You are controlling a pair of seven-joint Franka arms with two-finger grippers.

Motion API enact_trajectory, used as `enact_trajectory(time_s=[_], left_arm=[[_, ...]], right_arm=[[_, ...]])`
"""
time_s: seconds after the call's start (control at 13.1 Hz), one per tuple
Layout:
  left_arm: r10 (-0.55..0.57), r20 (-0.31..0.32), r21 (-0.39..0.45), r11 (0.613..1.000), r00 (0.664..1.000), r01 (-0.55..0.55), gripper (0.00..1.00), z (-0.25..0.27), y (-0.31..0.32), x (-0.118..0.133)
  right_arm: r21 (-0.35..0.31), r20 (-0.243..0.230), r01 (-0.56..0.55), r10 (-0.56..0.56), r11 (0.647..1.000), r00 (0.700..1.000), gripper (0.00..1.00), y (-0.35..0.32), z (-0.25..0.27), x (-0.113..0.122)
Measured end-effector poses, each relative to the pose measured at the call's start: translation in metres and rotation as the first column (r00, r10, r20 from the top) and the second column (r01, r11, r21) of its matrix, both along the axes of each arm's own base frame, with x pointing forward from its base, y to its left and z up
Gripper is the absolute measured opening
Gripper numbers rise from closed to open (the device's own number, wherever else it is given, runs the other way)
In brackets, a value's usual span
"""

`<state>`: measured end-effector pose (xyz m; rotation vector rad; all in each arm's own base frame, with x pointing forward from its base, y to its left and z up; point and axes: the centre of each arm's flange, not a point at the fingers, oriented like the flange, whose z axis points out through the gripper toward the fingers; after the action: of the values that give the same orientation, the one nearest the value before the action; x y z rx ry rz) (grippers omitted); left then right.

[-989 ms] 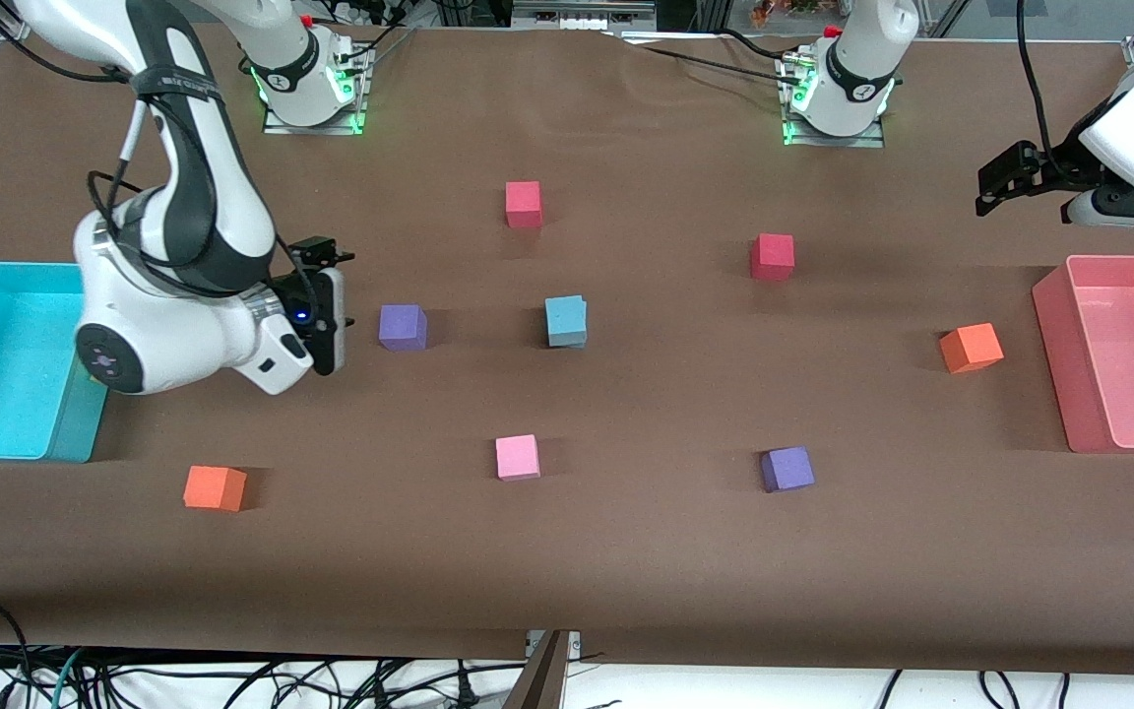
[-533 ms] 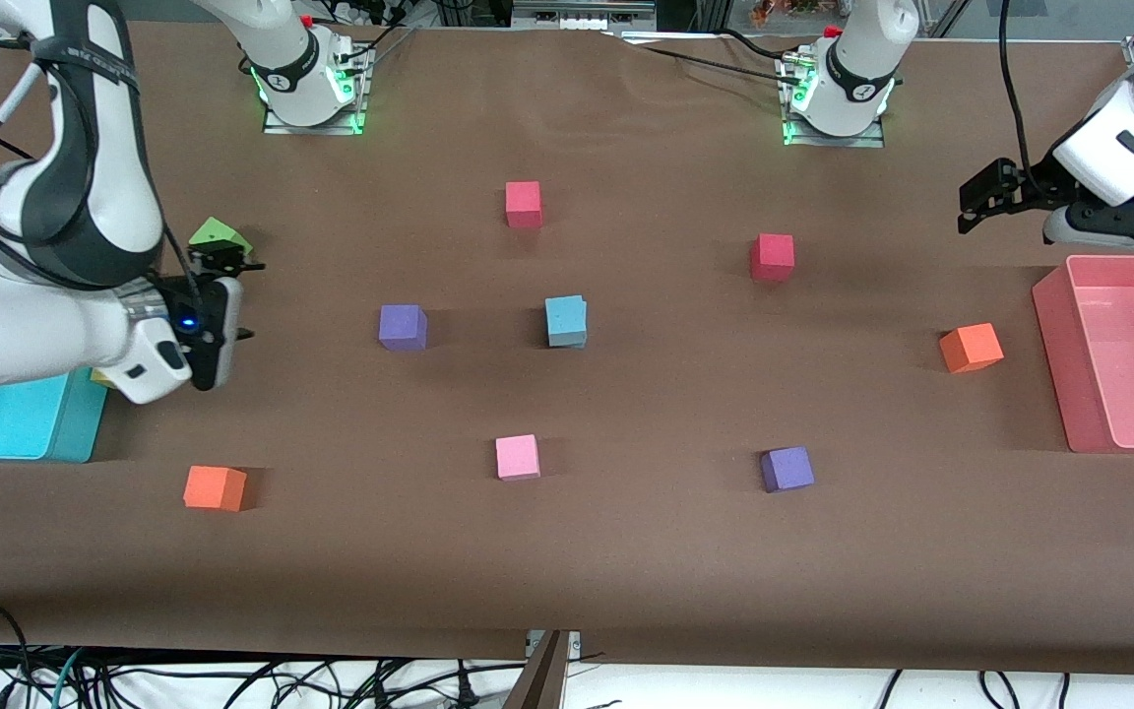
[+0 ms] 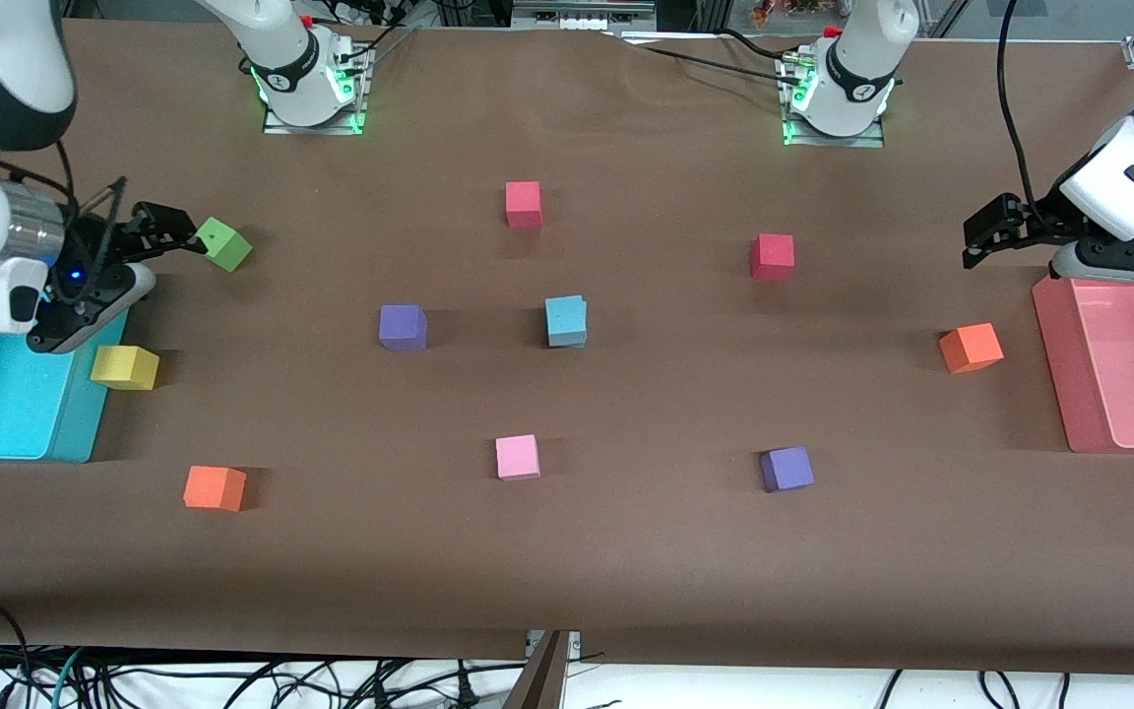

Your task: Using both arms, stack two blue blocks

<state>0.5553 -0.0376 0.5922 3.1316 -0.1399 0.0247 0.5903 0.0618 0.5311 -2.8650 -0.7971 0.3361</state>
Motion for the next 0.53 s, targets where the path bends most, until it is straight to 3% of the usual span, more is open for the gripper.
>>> enact_trajectory(time_s=[0.15, 0.53], left_arm=[[0.000, -0.004, 0.000, 1.000, 1.000, 0.000, 1.00, 0.001, -0.002, -0.001], [0.063, -0.015, 0.000, 0.998, 0.998, -0.063, 1.00, 0.000, 0.000, -0.002]], right_arm=[[-0.041, 0.044, 0.023, -0.022, 0.999, 0.999, 1.00, 0.009, -0.004, -0.007], [-0.041, 0.157, 0.115, -0.107, 0.993, 0.982, 1.00, -0.043, 0.015, -0.014]])
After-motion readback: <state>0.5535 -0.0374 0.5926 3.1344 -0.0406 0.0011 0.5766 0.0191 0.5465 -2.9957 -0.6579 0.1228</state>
